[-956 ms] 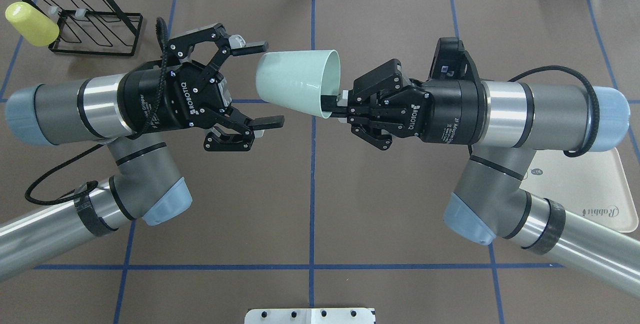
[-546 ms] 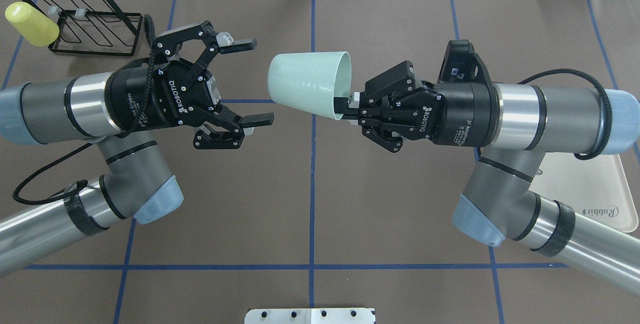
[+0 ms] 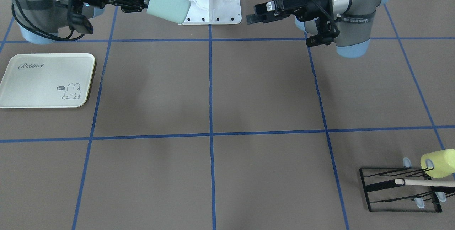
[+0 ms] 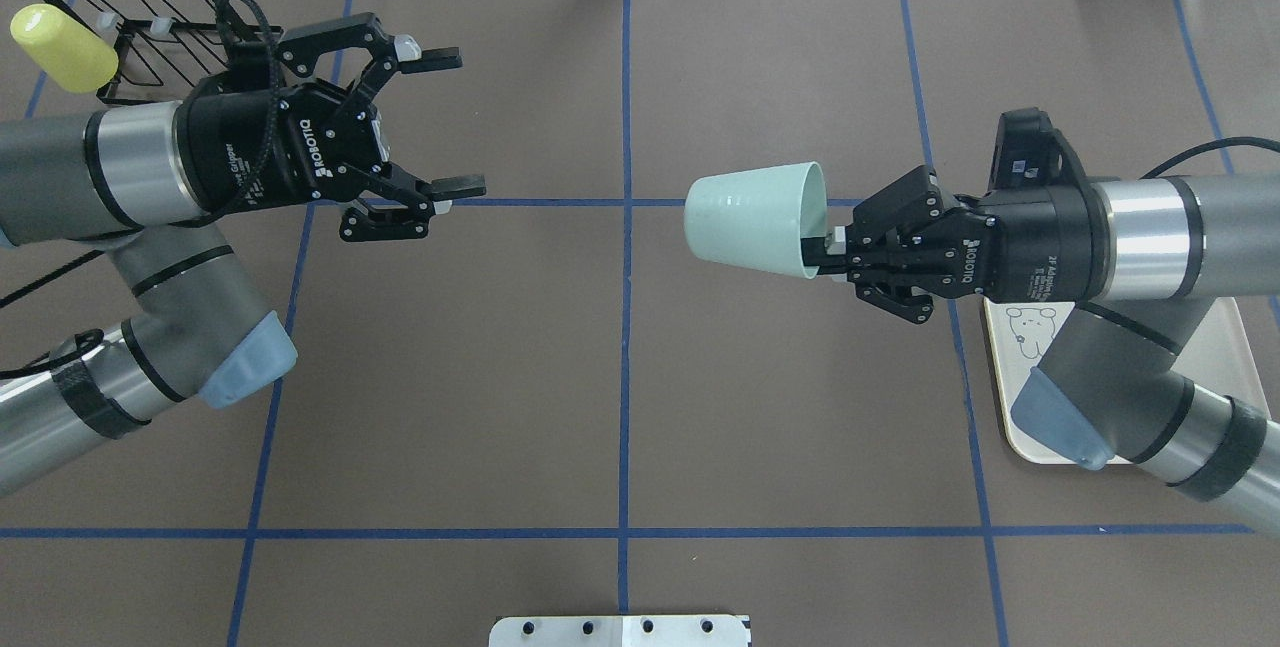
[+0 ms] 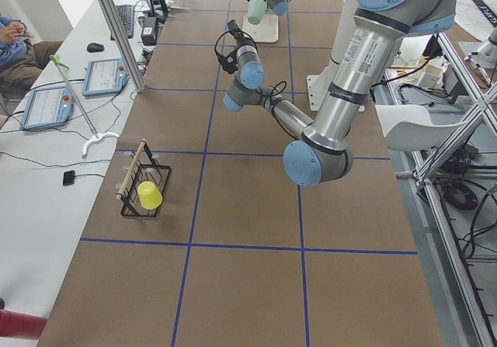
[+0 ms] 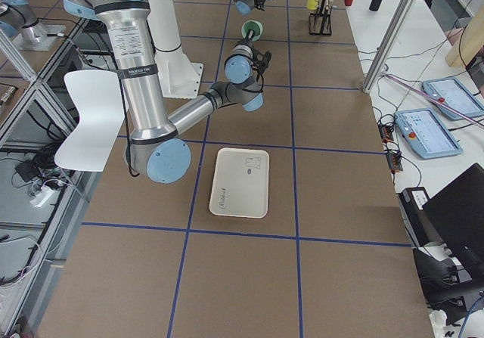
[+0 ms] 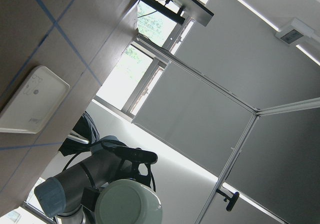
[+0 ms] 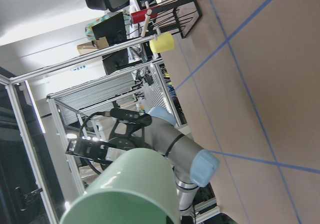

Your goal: Left arm grabs green cup and hands to right arm on tray

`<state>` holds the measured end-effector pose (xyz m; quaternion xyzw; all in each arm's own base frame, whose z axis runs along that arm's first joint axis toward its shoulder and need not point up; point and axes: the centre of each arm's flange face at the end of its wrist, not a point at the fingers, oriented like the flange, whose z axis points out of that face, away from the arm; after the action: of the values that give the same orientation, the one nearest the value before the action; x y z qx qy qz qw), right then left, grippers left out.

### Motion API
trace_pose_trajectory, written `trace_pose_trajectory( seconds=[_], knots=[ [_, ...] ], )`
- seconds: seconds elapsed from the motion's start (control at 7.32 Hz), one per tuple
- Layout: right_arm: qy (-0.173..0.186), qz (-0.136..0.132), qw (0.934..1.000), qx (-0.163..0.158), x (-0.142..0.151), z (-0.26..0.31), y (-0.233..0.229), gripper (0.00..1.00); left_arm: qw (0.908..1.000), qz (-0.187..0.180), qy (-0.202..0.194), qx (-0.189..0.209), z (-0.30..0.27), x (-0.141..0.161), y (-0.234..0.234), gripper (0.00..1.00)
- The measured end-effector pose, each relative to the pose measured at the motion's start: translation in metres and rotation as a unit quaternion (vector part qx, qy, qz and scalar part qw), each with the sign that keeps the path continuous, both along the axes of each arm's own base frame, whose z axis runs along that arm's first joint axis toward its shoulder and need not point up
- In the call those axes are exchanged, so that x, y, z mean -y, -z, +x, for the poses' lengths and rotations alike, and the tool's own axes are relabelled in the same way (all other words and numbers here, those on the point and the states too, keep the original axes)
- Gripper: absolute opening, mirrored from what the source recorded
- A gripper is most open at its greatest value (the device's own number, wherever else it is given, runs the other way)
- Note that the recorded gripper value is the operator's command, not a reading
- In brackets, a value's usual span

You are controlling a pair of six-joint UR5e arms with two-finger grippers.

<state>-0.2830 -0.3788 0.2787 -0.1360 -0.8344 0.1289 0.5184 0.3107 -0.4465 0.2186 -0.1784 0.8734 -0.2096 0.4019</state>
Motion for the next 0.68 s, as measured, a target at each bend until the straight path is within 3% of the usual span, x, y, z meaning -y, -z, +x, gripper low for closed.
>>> trace_pose_trajectory(
  seconds=[0.14, 0.27, 0.41, 0.68],
  knots=[
    [-0.004, 0.006, 0.9993, -0.037, 0.015, 0.018, -0.027, 0.00, 0.9971, 0.025, 0.018, 0.070, -0.029, 0.024, -0.004, 1.00],
    [-0.019, 0.021, 0.9970, -0.072, 0.026, 0.038, -0.058, 0.00, 0.9877, 0.056, 0.047, 0.138, -0.075, 0.050, -0.008, 1.00],
    [-0.044, 0.040, 0.9927, -0.105, 0.031, 0.058, -0.089, 0.00, 0.9720, 0.090, 0.078, 0.202, -0.124, 0.069, -0.018, 1.00],
    [-0.094, 0.070, 0.9768, -0.180, 0.030, 0.100, -0.149, 0.00, 0.9302, 0.146, 0.140, 0.306, -0.199, 0.082, -0.075, 1.00]
  ],
)
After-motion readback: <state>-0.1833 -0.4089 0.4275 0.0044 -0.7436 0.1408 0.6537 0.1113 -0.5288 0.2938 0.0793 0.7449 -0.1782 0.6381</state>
